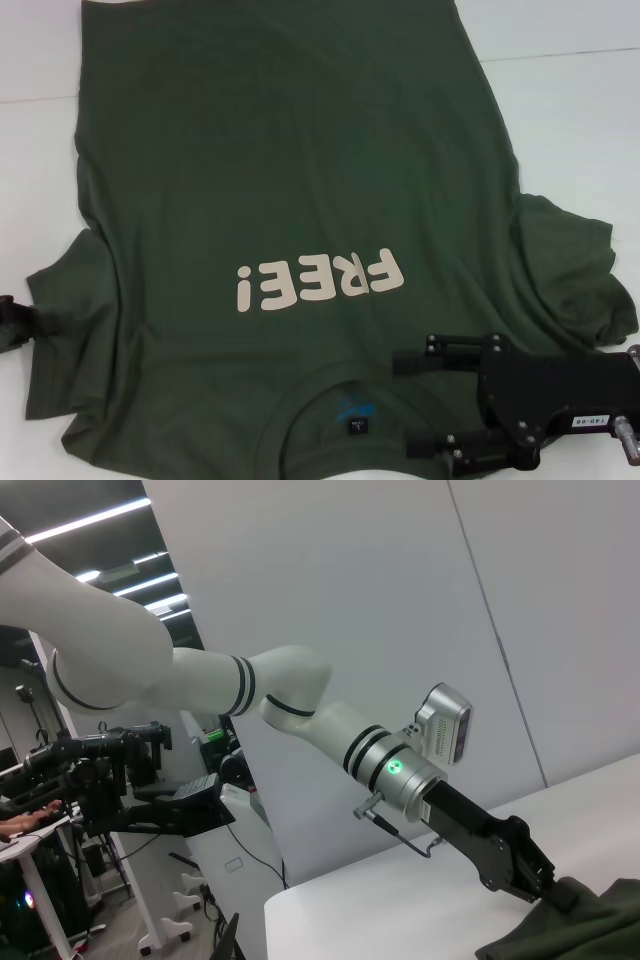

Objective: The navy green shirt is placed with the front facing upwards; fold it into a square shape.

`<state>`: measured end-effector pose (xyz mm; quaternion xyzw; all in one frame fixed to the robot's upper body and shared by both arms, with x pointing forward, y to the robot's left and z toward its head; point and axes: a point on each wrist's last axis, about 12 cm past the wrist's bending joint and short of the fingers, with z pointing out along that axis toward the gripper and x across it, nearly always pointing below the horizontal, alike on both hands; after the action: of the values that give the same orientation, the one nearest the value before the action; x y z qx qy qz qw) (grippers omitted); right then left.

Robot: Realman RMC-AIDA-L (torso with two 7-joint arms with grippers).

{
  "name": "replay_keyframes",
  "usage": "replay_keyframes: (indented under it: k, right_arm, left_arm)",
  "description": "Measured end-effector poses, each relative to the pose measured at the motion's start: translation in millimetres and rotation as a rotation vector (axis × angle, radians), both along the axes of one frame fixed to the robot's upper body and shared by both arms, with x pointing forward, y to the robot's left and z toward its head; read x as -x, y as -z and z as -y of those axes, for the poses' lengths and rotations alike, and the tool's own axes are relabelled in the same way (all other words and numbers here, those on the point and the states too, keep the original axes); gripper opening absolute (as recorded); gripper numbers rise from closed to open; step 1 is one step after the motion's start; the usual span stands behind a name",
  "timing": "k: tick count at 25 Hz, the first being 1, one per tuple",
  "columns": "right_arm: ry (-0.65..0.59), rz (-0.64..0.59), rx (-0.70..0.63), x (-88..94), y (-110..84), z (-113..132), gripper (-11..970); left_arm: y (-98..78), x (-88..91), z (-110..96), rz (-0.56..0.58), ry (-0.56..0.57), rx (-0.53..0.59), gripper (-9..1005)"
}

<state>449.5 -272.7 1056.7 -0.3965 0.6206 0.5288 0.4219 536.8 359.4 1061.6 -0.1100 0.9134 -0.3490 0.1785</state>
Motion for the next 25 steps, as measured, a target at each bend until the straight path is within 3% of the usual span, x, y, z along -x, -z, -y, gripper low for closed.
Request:
replay_keyframes:
  k: [3, 14, 25]
  right_arm:
    - [0.002, 0.002, 0.000, -0.5, -0.2, 0, 816]
    - [0.007, 0.007, 0.009, -3.0, -0.3, 0, 817]
    - [0.006, 0.010, 0.014, -3.5, -0.6, 0, 816]
  left_arm:
    - [-2.5, 0.7, -1, -0.005, 0.015, 0.008, 30]
    - [-20.0, -2.2, 2, 0.044, 0.035, 0.121, 31]
    - [-20.9, -13.0, 41, 0.102, 0.075, 0.239, 32]
